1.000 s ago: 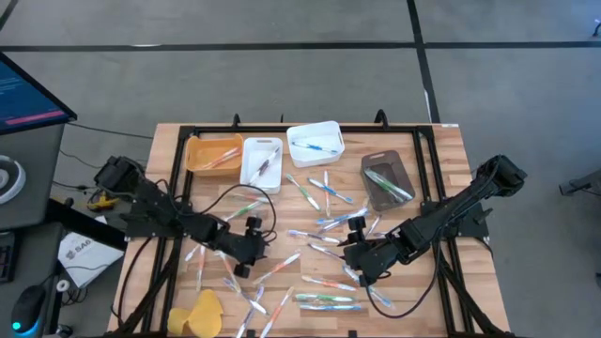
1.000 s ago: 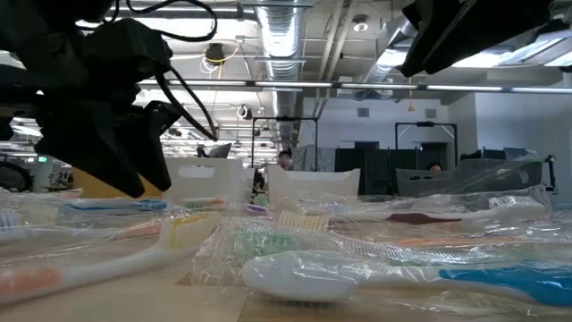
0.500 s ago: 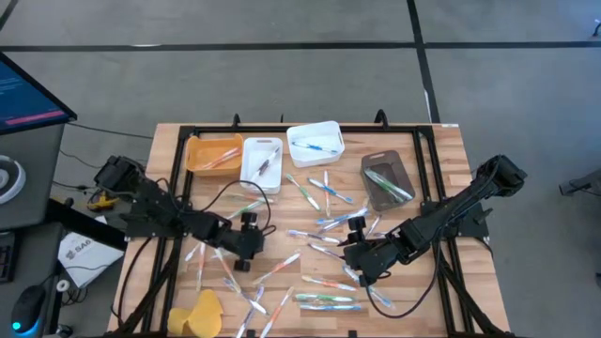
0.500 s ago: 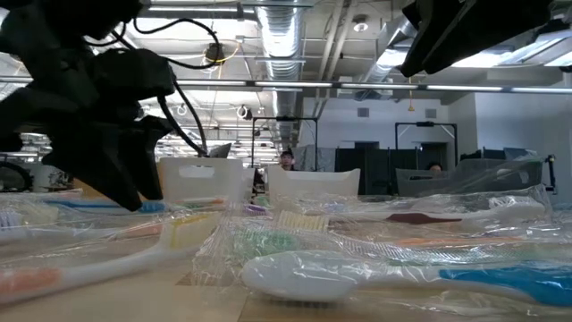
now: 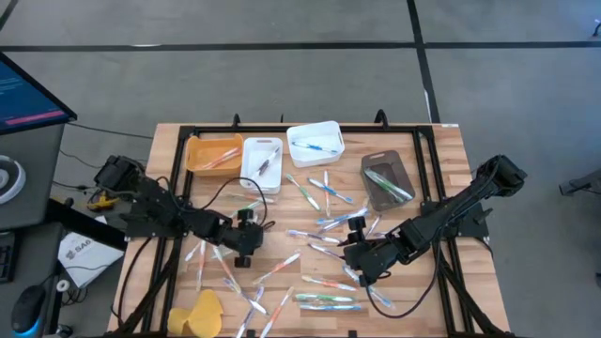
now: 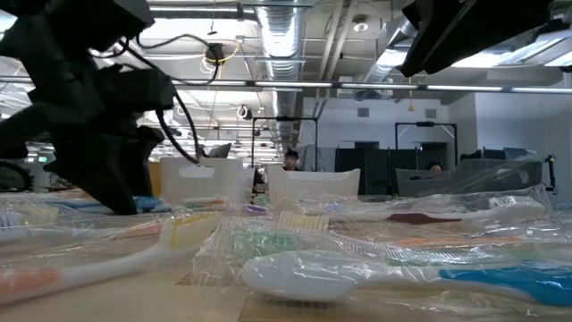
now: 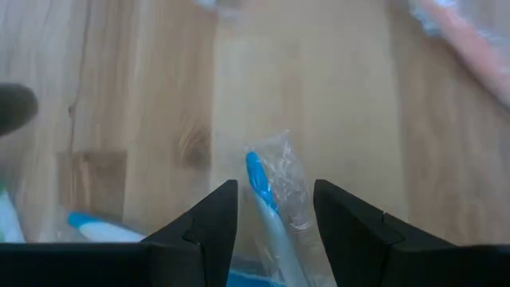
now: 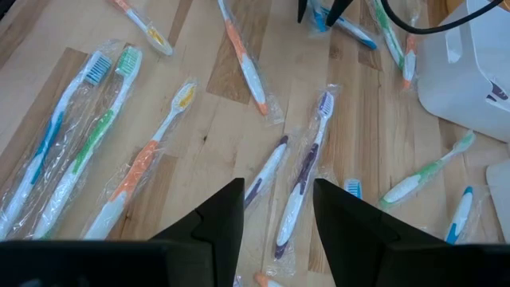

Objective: Pick & Place Toothbrushes
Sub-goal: Put the blue toothbrush into the right white bin

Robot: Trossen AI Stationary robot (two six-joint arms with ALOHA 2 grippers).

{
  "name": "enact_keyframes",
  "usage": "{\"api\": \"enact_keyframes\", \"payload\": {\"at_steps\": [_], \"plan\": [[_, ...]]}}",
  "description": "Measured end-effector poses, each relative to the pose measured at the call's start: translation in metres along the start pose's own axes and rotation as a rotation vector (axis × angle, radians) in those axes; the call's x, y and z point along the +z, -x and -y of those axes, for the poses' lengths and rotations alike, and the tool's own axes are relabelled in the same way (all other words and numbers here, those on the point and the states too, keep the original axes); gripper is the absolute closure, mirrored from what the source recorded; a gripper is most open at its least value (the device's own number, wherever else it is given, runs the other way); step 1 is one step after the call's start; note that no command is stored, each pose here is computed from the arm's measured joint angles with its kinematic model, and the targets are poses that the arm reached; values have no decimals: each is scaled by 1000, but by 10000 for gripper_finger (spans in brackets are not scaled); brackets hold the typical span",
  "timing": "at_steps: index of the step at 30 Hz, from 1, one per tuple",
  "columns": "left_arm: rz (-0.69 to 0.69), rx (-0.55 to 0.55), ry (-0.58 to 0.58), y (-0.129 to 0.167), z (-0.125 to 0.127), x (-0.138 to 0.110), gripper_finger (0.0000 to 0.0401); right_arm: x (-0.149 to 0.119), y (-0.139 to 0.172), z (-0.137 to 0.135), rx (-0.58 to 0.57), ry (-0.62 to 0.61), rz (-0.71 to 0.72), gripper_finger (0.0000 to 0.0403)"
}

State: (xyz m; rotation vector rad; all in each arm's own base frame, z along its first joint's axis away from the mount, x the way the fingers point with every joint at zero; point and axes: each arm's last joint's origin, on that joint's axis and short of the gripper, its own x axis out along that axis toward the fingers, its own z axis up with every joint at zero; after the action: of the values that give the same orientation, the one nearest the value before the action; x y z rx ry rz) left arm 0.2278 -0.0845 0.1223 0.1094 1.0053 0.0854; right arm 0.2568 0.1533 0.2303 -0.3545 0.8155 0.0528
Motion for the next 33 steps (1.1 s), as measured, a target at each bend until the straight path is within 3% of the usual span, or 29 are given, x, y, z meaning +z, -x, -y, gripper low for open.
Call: {"api": "enact_keyframes", "payload": {"at_steps": [8, 20, 23, 29, 33], "plan": [[-13, 3, 65, -4, -5, -12, 252, 0, 0, 0, 0, 0, 0, 258], [38, -26, 22, -5, -3, -7, 378, 0, 0, 0, -1, -1, 0, 258], [53, -11, 28, -1, -5, -6, 385, 0, -1, 0, -1, 0, -2, 258], [198, -42, 77, 26, -10, 12, 362, 0, -1, 0, -2, -1, -1, 258], [370, -73, 102, 54, -15, 28, 385, 3, -1, 0, 2, -16, 27, 258]]}}
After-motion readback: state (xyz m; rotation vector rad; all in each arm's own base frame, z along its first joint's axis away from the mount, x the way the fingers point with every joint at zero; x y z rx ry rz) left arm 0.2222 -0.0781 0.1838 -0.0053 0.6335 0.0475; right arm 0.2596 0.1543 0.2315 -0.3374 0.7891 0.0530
